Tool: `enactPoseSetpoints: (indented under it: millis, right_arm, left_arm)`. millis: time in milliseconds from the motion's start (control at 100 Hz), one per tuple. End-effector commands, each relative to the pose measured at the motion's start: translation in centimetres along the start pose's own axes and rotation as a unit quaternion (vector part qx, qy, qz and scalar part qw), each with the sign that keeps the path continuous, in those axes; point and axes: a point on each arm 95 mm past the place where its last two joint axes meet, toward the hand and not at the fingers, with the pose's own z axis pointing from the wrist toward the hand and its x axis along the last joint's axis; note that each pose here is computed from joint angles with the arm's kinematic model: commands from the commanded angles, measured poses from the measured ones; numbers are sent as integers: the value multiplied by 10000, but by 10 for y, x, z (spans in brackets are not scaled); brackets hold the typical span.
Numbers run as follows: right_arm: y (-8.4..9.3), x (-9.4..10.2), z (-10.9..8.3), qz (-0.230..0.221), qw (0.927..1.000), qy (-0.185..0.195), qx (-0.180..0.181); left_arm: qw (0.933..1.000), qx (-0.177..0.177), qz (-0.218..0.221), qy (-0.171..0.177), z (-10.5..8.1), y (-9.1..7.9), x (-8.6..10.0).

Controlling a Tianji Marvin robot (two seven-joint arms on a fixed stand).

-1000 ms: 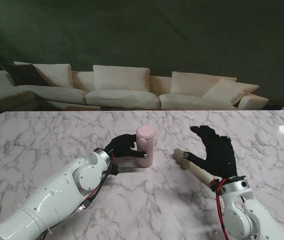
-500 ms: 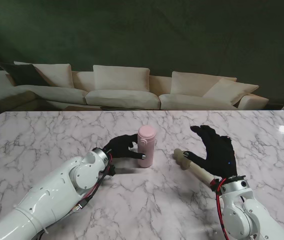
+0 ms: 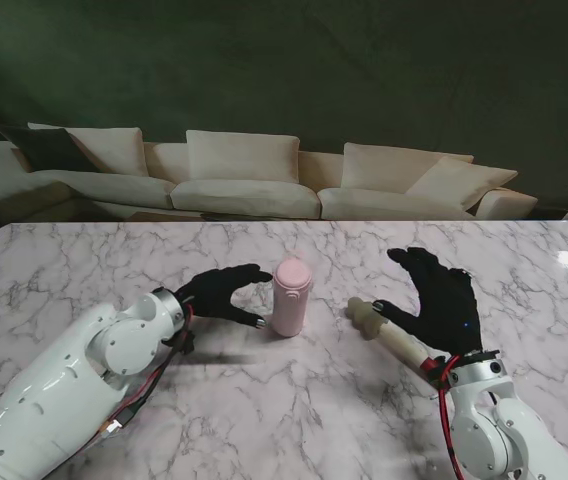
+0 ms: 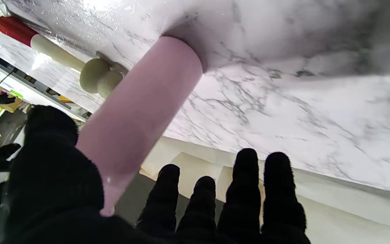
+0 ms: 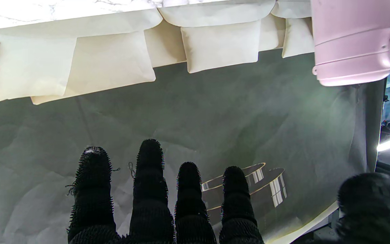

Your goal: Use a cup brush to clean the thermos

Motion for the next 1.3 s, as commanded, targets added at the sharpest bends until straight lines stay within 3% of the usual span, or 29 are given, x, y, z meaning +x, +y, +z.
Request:
enactPoseSetpoints:
  millis: [0,150,310,510,680,770,910,1090,1290]
  right_arm:
    - [9,2,0,-42,10000,-37,-43]
    - [26,6,4,117,9998,-158,-62]
    - [42,14,12,327,9993,-23,-170]
    - [51,26,20,529,9978,352,-199]
    - [55,39,33,801,9933,768,-332]
    - [53,45,39,1027,9892,926,-483]
    - [43,51,46,1368,9840,1009,-535]
    - [18,50,52,1585,9821,912,-453]
    - [-15,44,52,1977,9789,513,-30]
  left_arm:
    - [9997,-66,214,-117,-24,-8,-12]
    - [9971,312,686,-56,-58,-30,-13]
    - [9856,1299,1082,78,-81,-55,-6]
    - [9706,2237,631,623,-90,-73,15]
    - [9513,2871,140,1116,-83,-78,31]
    - [9461,2963,-315,1269,-75,-72,34]
    - [9485,2748,-951,1253,-63,-54,30]
    - [9483,2670,-1515,799,-47,-28,16]
    - [9504,2517,-1797,338,-39,-7,0]
